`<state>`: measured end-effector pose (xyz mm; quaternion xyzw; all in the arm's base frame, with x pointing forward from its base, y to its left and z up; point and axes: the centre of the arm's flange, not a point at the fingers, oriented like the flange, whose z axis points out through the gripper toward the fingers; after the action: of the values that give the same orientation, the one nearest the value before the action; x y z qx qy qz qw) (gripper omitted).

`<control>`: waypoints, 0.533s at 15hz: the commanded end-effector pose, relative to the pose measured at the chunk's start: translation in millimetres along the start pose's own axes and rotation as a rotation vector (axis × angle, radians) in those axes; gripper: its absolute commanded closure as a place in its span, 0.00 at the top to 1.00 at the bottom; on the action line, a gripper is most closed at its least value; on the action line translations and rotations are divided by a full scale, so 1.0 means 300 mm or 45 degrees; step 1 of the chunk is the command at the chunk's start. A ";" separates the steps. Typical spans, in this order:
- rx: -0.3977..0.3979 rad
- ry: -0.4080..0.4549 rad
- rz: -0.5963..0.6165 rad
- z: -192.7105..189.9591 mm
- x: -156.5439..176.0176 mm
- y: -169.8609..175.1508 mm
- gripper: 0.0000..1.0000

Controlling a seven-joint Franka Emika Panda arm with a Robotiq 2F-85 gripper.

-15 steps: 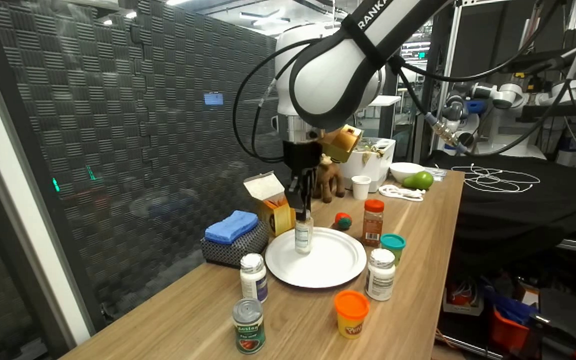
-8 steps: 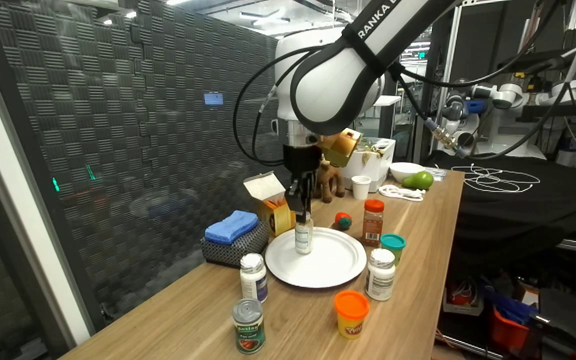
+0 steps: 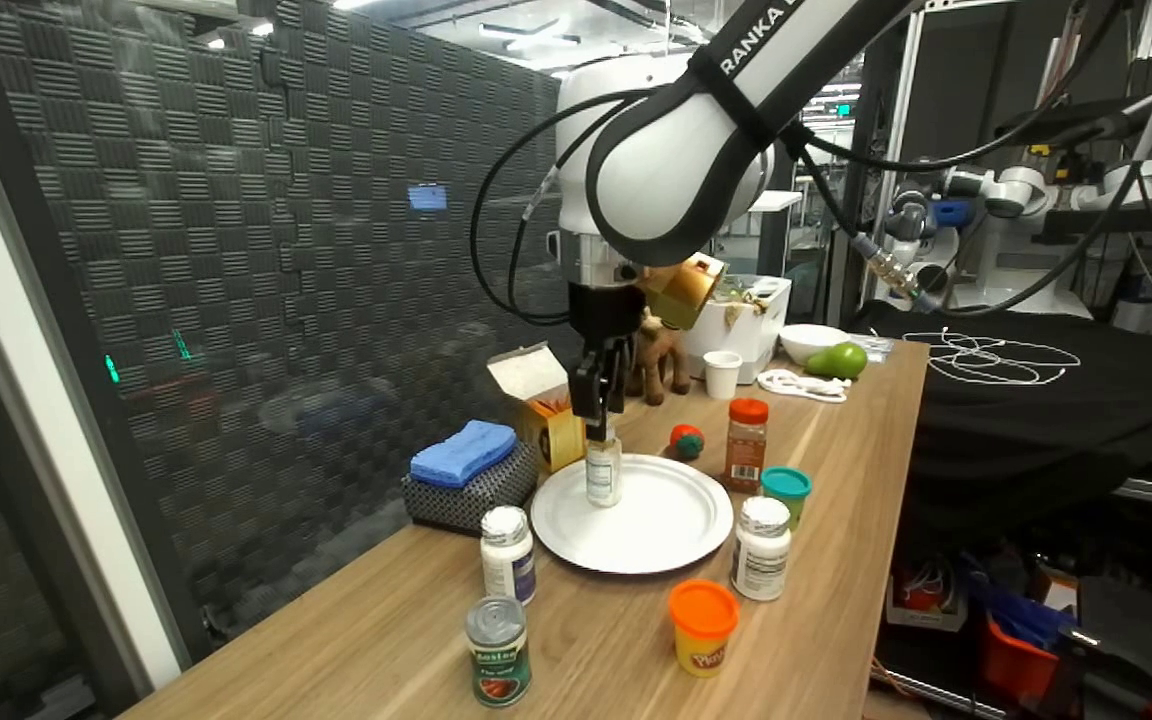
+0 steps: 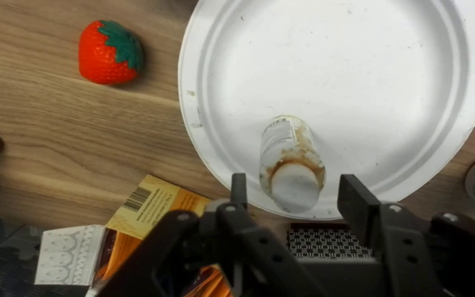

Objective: Pick up all the bottles and the orange ball from the table and put them in the plate

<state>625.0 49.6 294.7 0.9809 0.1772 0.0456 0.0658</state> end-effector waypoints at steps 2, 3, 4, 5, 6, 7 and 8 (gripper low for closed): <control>-0.039 0.078 0.130 -0.205 -0.095 0.155 1.00; -0.052 0.084 0.168 -0.218 -0.113 0.202 1.00; -0.060 0.073 0.205 -0.216 -0.138 0.250 1.00; -0.073 0.060 0.241 -0.196 -0.156 0.298 1.00; -0.079 0.045 0.270 -0.184 -0.176 0.334 1.00; -0.067 0.021 0.293 -0.154 -0.193 0.366 1.00; -0.048 -0.013 0.309 -0.122 -0.209 0.389 1.00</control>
<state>610.0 -56.3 356.0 0.9903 0.0825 0.0723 0.0853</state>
